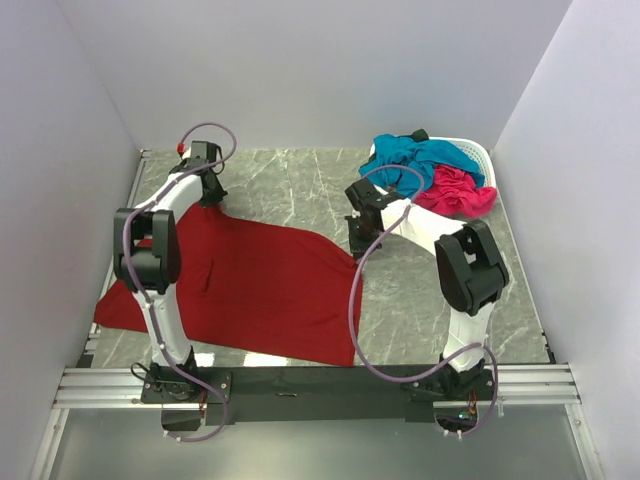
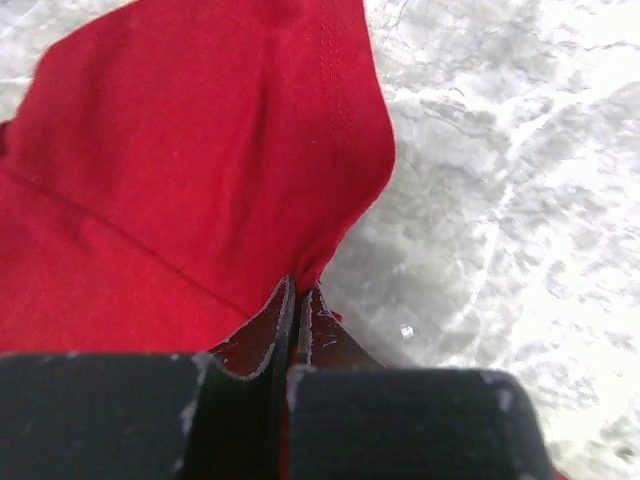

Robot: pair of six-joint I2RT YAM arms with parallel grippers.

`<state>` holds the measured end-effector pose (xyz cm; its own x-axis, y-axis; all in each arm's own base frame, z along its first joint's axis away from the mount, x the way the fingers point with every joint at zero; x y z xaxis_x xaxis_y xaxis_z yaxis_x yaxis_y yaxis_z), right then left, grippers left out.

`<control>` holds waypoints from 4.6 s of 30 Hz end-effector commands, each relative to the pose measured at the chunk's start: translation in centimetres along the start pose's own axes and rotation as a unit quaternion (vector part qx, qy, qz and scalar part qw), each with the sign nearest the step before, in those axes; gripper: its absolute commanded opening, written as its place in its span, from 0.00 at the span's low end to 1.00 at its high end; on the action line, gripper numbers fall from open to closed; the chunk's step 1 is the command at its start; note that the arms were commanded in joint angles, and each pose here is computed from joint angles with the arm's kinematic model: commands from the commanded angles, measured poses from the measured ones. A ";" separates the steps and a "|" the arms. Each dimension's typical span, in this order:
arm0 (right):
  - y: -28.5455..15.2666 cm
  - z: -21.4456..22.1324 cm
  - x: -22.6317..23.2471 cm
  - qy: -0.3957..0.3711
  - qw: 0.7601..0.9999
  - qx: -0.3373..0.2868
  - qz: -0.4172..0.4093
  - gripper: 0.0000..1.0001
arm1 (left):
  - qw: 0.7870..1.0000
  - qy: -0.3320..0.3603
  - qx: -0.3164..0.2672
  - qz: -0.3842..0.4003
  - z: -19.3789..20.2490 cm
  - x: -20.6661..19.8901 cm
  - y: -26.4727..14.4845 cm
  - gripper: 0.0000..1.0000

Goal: Fold and stack the t-shirts
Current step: Fold the tshirt

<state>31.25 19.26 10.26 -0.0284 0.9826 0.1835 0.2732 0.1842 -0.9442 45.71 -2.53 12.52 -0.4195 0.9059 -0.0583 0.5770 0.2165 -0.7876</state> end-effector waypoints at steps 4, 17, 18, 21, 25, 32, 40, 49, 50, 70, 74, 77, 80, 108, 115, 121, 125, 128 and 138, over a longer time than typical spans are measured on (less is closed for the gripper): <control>-3.4 -0.3 0.0 -0.007 0.999 -0.043 0.024 0.00 | 0.997 -0.043 -0.052 0.020 -1.3 1.1 -3.8 0.00; -4.9 2.7 1.4 -0.056 0.998 -0.032 0.014 0.00 | 0.995 -0.057 -0.076 -0.021 2.1 6.8 -7.7 0.00; -5.1 3.1 1.4 -0.059 0.998 -0.030 0.015 0.00 | 0.994 -0.064 -0.078 -0.031 2.0 7.8 -7.8 0.00; -5.3 4.2 1.4 -0.067 0.997 -0.027 0.020 0.00 | 0.993 -0.066 -0.087 -0.039 2.6 8.8 -8.8 0.00; -5.6 5.6 1.2 -0.069 0.997 -0.022 0.032 0.00 | 0.994 -0.063 -0.076 -0.046 4.3 9.9 -9.2 0.00; -6.5 7.5 1.3 -0.076 0.996 -0.014 0.032 0.00 | 0.993 -0.067 -0.074 -0.061 6.5 11.5 -10.0 0.00; -6.2 9.8 2.0 -0.089 0.995 0.008 0.033 0.00 | 0.991 -0.075 -0.072 -0.088 8.5 13.5 -10.8 0.00; -5.9 11.5 2.2 -0.097 0.994 0.023 0.043 0.00 | 0.990 -0.080 -0.060 -0.095 10.5 14.5 -11.8 0.00; -5.9 11.6 2.1 -0.097 0.994 0.024 0.046 0.00 | 0.990 -0.082 -0.063 -0.092 10.4 14.5 -12.0 0.00; -8.9 12.4 1.8 -0.099 0.994 0.004 0.047 0.43 | 0.987 -0.123 -0.063 -0.085 10.6 15.1 -15.1 0.68; -9.3 11.4 2.8 -0.101 0.994 -0.014 0.027 0.45 | 0.985 -0.131 -0.092 -0.062 8.1 14.2 -15.4 0.71; -8.4 10.6 4.3 -0.105 0.994 -0.012 0.006 0.45 | 0.985 -0.131 -0.095 -0.051 5.9 13.1 -14.2 0.71; -7.5 9.8 5.5 -0.109 0.994 -0.010 -0.007 0.44 | 0.987 -0.118 -0.096 -0.058 3.9 12.5 -12.4 0.70; -4.6 8.7 7.7 -0.120 0.992 0.016 -0.033 0.43 | 1.000 0.008 0.006 -0.022 1.9 7.5 -3.6 0.64; -4.6 8.8 7.6 -0.119 0.992 0.016 -0.032 0.43 | 0.999 0.011 0.007 -0.032 2.1 7.7 -3.6 0.28; -4.5 8.8 7.5 -0.121 0.992 0.017 -0.031 0.43 | 0.999 0.020 0.007 -0.048 2.2 8.6 -4.5 0.01; -4.4 8.7 7.5 -0.124 0.992 0.017 -0.030 0.42 | 0.998 -0.007 -0.014 -0.059 1.3 10.8 -6.8 0.00; -4.1 8.7 7.6 -0.130 0.991 0.022 -0.029 0.42 | 0.997 -0.023 -0.020 -0.074 1.6 13.0 -8.4 0.00; -4.1 7.9 8.1 -0.147 0.988 0.023 -0.026 0.42 | 0.986 -0.049 -0.027 -0.154 4.9 18.1 -11.4 0.01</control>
<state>21.22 25.92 12.32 -0.2961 0.9447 0.1411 0.1878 0.2025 -0.9611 29.55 8.57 17.00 -0.6082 0.7909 0.0680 0.4804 0.4349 -0.7617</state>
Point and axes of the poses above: each gripper's point midway between its finger pads, its own y axis out along the fingers, its own x axis along the line the jaws close on, z = x × y, the point moved 7 cm from there along -y, back along the fingers, and after that the axes turned 5 degrees about y, right-handed, at the moved point
